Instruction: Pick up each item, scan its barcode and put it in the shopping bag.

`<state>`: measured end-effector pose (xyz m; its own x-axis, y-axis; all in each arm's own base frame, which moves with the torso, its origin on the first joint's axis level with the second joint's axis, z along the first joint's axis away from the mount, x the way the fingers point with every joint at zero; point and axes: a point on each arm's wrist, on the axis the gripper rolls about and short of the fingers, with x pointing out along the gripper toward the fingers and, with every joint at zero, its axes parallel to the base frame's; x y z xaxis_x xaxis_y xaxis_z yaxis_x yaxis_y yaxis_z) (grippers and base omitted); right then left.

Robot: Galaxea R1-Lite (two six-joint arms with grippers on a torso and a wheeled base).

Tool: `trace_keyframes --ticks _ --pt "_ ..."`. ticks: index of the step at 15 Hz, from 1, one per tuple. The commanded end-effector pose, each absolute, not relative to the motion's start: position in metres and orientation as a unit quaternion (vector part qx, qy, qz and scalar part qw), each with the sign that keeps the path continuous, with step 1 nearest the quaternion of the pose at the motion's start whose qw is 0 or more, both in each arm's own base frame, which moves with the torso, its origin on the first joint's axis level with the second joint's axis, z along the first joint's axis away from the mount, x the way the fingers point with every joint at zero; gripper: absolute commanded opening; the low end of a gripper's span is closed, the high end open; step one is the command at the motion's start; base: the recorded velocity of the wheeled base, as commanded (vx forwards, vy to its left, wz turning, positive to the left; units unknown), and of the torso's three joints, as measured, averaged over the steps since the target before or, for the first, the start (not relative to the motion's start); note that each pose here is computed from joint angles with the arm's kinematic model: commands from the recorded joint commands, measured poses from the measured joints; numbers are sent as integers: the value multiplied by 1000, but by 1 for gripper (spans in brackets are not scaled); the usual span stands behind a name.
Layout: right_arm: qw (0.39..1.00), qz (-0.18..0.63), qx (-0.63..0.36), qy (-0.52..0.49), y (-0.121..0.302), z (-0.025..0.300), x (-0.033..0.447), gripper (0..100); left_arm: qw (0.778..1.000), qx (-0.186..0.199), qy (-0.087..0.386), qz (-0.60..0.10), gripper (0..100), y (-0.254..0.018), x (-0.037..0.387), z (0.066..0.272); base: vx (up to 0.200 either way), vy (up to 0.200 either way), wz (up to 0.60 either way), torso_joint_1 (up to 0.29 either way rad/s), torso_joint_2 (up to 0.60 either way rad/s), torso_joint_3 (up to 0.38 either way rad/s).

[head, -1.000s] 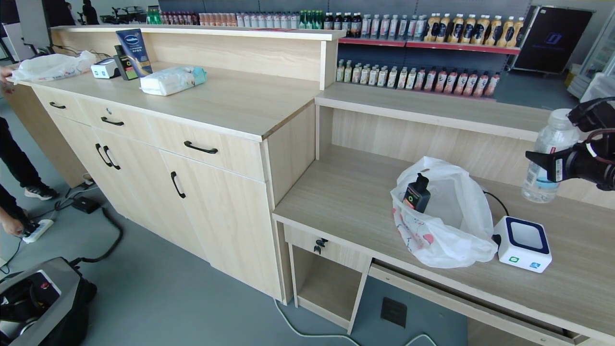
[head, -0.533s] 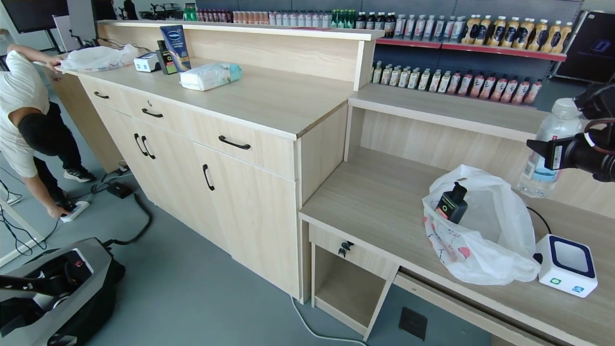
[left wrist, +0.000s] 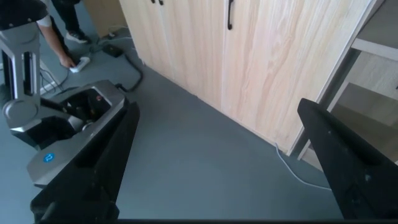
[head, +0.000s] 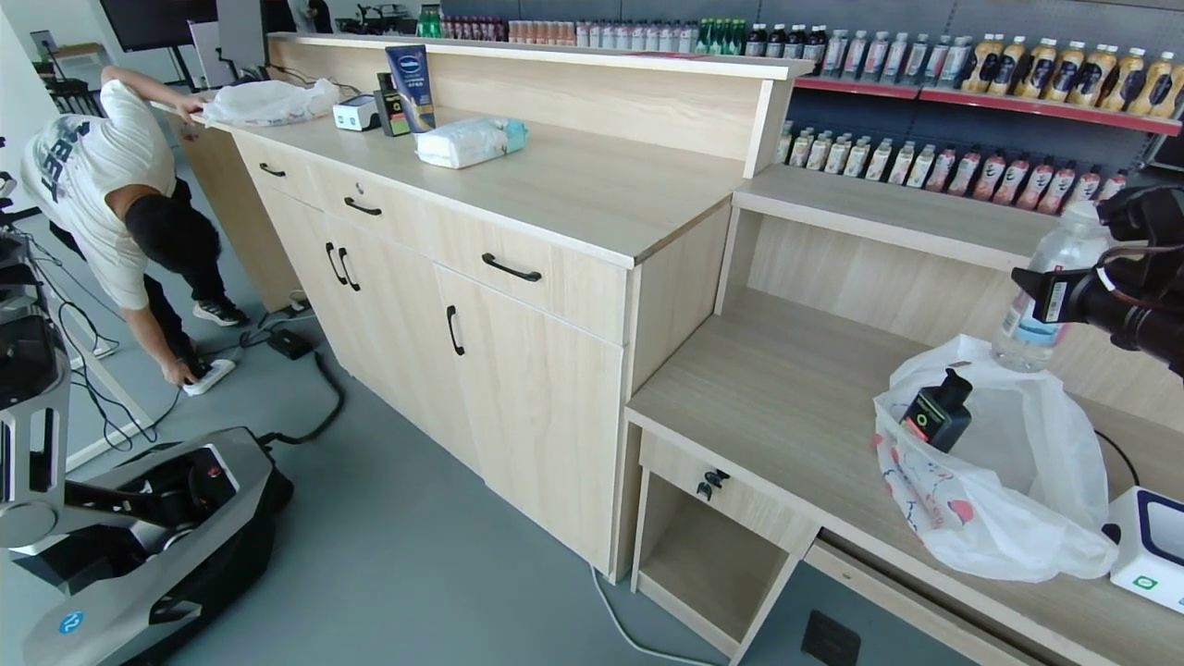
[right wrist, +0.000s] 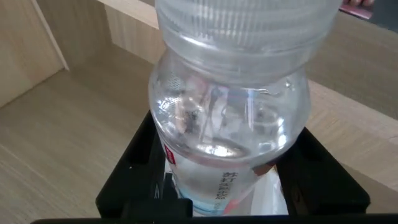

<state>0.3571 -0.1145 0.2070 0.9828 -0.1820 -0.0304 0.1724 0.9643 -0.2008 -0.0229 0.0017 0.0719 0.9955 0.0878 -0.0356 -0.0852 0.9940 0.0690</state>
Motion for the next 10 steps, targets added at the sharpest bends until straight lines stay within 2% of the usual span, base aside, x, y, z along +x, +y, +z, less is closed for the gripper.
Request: trace_keyframes --ticks 1,4,10 --pt "989 -97 -88 72 -130 161 374 0 998 34 19 44 100 2 -23 72 0 0 0 0 0 0" --pt "988 -106 -82 82 -144 131 386 0 998 34 19 44 100 2 -23 72 0 0 0 0 0 0" --pt "988 -107 -75 78 -148 99 397 0 998 34 19 44 100 2 -23 72 0 0 0 0 0 0"
